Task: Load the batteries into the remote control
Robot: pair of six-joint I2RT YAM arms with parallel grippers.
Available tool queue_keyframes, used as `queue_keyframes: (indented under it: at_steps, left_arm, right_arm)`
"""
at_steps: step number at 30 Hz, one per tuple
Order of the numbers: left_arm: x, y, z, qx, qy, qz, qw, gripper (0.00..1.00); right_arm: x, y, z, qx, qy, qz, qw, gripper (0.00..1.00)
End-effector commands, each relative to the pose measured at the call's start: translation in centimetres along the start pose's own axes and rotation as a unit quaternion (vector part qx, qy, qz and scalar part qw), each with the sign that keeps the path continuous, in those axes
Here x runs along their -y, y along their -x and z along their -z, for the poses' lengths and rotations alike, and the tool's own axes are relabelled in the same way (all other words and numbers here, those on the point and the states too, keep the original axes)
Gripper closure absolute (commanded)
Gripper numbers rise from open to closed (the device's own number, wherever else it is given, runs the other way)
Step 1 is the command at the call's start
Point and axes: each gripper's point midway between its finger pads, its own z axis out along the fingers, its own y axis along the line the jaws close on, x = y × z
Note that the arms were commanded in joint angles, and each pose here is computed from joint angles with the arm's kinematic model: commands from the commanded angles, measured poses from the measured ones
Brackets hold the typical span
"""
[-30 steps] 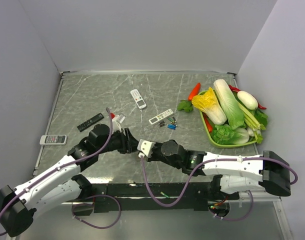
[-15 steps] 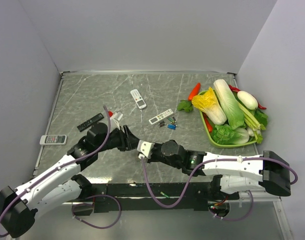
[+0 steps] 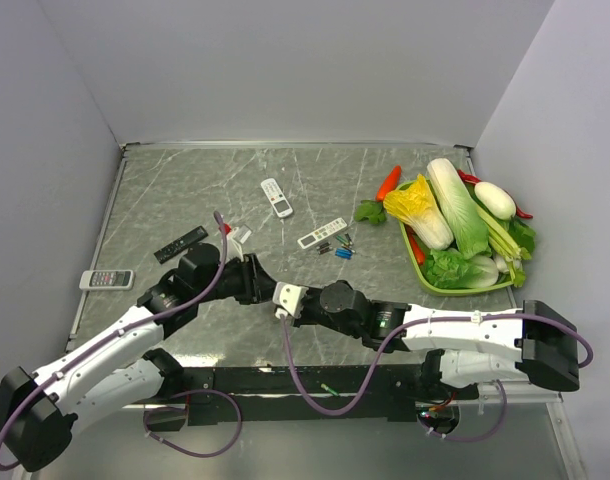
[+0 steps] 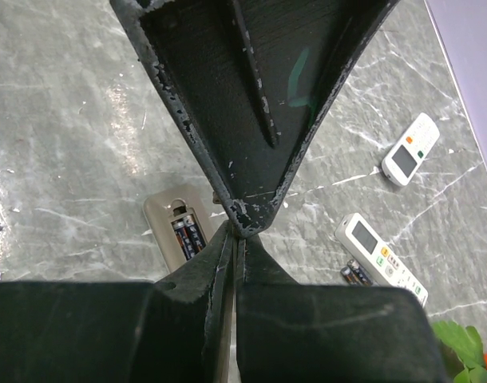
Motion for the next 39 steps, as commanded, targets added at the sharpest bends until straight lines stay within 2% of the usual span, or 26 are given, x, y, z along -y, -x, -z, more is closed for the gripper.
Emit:
queue_keyframes:
  at_steps: [1,4,8,10,13,14,16,17,18,21,24,25,27,28,32,33,35,36,37,39]
  left_arm:
    - [1.7,0.4,0.1,-0.009,-0.029,-0.019,0.999,0.65]
    - [1.7,0.0,0.0,-0.020,-0.033,-0.016,0.999,0.64]
    - [1.5,-0.3,-0.2,-0.032,-0.033,-0.013,0.999,0.55]
    - [1.6,-0.4,-0.3,-0.034,-0.036,-0.013,0.999,0.55]
    - [1.6,-0.5,-0.4,-0.038,-0.040,-0.014,0.998,0.65]
    - [1.5,-0.5,-0.4,-0.039,-0.038,-0.014,0.998,0.74]
    - [1.4,-0.5,-0.5,-0.038,-0.035,-0.018,0.998,0.82]
    - [1.2,-0.4,-0.6,-0.035,-0.032,-0.019,0.999,0.92]
    - [1.0,-0.5,-0.6,-0.036,-0.030,-0.020,0.999,0.97]
    - [0.4,-0.3,-0.7,-0.029,-0.016,-0.034,0.999,0.99]
    - [0.0,0.2,-0.8,-0.014,-0.011,-0.055,0.998,0.99]
    - [-0.3,0.4,-0.9,-0.007,-0.006,-0.066,0.998,0.99]
    - [-1.3,1.1,-1.0,0.015,0.013,-0.088,0.996,0.99]
    - [-1.7,1.3,-1.1,0.022,0.020,-0.096,0.995,0.99]
    - [-4.2,1.3,-1.7,0.041,0.049,-0.132,0.989,0.99]
    - [-4.5,1.2,-1.8,0.042,0.050,-0.147,0.987,0.99]
    - [-5.1,1.0,-2.1,0.050,0.055,-0.168,0.983,0.99]
    - [-5.4,0.8,-2.3,0.055,0.064,-0.191,0.978,0.99]
    - [-5.6,0.6,-2.4,0.058,0.065,-0.206,0.975,0.99]
    - [-5.6,-0.5,-2.8,0.059,0.061,-0.245,0.966,0.99]
  right_arm:
    - [0.9,2.0,-0.2,0.030,-0.018,-0.005,0.999,1.00]
    - [1.0,1.9,-0.3,0.026,-0.022,-0.005,0.999,1.00]
    - [1.0,1.4,-0.7,0.016,-0.027,-0.002,1.000,1.00]
    - [1.0,1.3,-0.8,0.013,-0.027,-0.001,1.000,1.00]
    - [1.1,1.3,-0.8,0.014,-0.030,-0.001,0.999,1.00]
    - [1.1,1.4,-0.9,0.017,-0.029,-0.001,0.999,1.00]
    - [1.1,1.4,-0.8,0.018,-0.029,-0.003,0.999,1.00]
    - [1.1,1.4,-0.8,0.019,-0.028,-0.003,0.999,1.00]
    - [1.0,1.4,-0.8,0.019,-0.028,-0.004,0.999,1.00]
    - [1.0,1.0,-0.8,0.016,-0.029,-0.008,0.999,1.00]
    - [0.8,0.7,-0.7,0.014,-0.018,-0.013,1.000,0.77]
    - [0.6,0.3,-0.6,0.006,-0.010,-0.014,1.000,0.60]
    - [0.5,-0.1,-0.4,-0.001,0.004,-0.026,1.000,0.47]
    - [0.2,-0.5,-0.2,-0.010,0.016,-0.030,0.999,0.35]
    - [0.0,-1.7,0.9,-0.030,0.057,-0.093,0.994,0.21]
    - [1.2,-2.2,1.4,-0.033,0.053,-0.119,0.991,0.20]
    - [0.7,-2.6,2.1,-0.039,0.087,-0.183,0.978,0.19]
    - [2.5,-3.4,2.5,-0.042,0.066,-0.214,0.974,0.19]
    - [2.2,-3.2,2.7,-0.036,0.082,-0.248,0.965,0.19]
    - [3.9,-4.3,3.1,-0.039,0.063,-0.304,0.950,0.19]
